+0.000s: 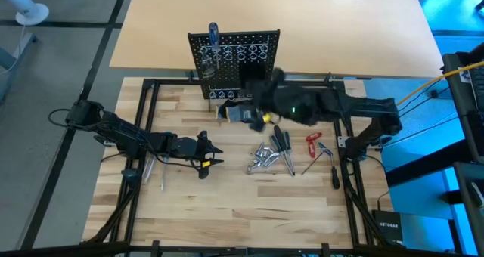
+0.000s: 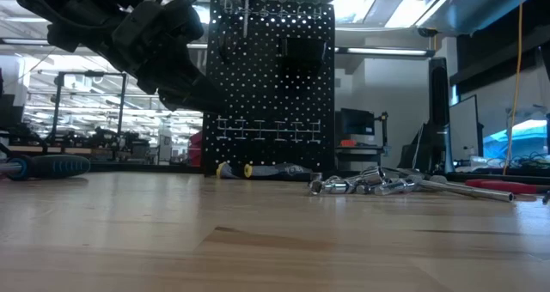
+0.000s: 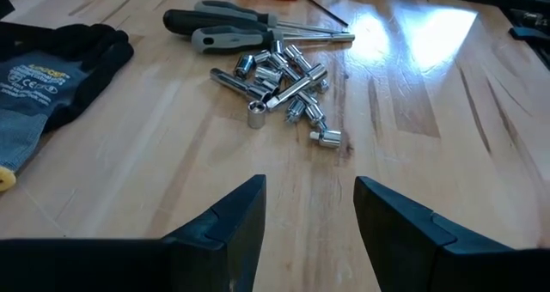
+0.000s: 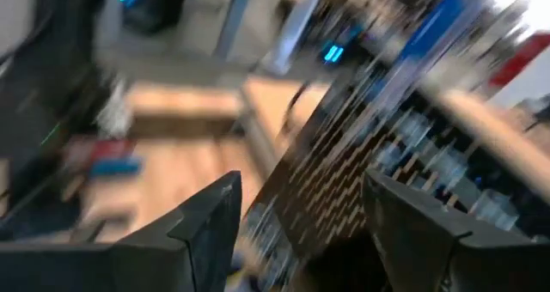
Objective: Hang tools onto peg board
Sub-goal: Hang the right gray screwdriver on the pegboard
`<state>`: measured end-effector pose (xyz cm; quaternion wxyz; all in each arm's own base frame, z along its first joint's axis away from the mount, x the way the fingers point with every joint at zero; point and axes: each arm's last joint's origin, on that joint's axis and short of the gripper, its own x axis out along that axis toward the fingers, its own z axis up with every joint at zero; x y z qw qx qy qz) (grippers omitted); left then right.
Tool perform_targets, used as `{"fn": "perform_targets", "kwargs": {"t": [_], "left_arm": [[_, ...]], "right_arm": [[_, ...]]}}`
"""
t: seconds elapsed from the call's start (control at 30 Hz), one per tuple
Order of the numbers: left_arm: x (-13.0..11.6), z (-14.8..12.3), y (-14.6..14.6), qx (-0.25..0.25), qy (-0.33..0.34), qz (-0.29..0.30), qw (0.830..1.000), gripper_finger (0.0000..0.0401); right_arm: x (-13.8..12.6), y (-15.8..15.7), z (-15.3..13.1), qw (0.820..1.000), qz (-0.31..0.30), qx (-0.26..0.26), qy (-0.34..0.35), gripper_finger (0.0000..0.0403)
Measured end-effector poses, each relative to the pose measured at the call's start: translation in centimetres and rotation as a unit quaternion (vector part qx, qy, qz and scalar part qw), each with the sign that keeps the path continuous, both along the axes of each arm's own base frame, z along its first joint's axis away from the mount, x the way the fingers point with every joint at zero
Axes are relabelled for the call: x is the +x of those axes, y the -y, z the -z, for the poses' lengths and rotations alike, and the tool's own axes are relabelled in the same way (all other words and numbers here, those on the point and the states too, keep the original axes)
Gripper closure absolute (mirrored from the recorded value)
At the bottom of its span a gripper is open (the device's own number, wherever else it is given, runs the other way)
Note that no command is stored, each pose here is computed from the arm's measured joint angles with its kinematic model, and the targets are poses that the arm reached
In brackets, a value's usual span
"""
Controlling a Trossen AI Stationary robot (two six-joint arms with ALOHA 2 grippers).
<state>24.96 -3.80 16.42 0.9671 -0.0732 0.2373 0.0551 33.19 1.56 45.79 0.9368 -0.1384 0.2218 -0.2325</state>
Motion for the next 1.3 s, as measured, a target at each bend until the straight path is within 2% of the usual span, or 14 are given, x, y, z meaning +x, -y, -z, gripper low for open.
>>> {"fn": "perform_targets", "kwargs": {"t": [0.13,0.23,0.4,0.5,0.63,0.73,0.8,0.9,1.03,1.3], "left_arm": [[0.1,-0.1,0.0,-0.004,0.007,-0.002,1.000,0.0233],[0.1,-0.1,0.0,-0.005,0.008,-0.002,1.000,0.0233],[0.1,-0.1,0.0,-0.005,0.009,-0.002,1.000,0.0233],[0.1,-0.1,0.0,-0.007,0.009,-0.003,1.000,0.0233],[0.1,-0.1,0.0,-0.015,0.009,-0.007,1.000,0.0233],[0.1,-0.1,0.0,-0.013,0.009,-0.006,1.000,0.0233],[0.1,-0.1,0.0,-0.013,0.009,-0.006,1.000,0.0233],[0.1,-0.1,0.0,-0.013,0.009,-0.006,1.000,0.0233],[0.1,-0.1,0.0,-0.012,0.009,-0.006,1.000,0.0233],[0.1,-0.1,0.0,-0.011,0.009,-0.006,1.000,0.0233]], "right_arm": [[-1.5,-2.5,2.5,0.994,-0.010,0.053,-0.100,0.0165],[-1.8,-4.2,5.2,0.986,0.000,0.084,-0.146,0.0165],[-2.3,-6.6,11.1,0.972,0.027,0.091,-0.214,0.0165],[-3.0,-6.5,14.6,0.961,0.080,0.089,-0.248,0.0165],[-4.5,-5.4,18.7,0.938,0.158,0.098,-0.292,0.0165],[-5.7,-4.7,21.2,0.922,0.194,0.105,-0.319,0.0165],[-6.4,-4.1,22.8,0.909,0.209,0.129,-0.338,0.0165],[-7.5,-3.2,25.0,0.896,0.229,0.159,-0.345,0.0165],[-9.1,-1.9,26.3,0.887,0.244,0.188,-0.344,0.0165],[-11.5,0.5,26.0,0.899,0.242,0.291,-0.221,0.0165]]}}
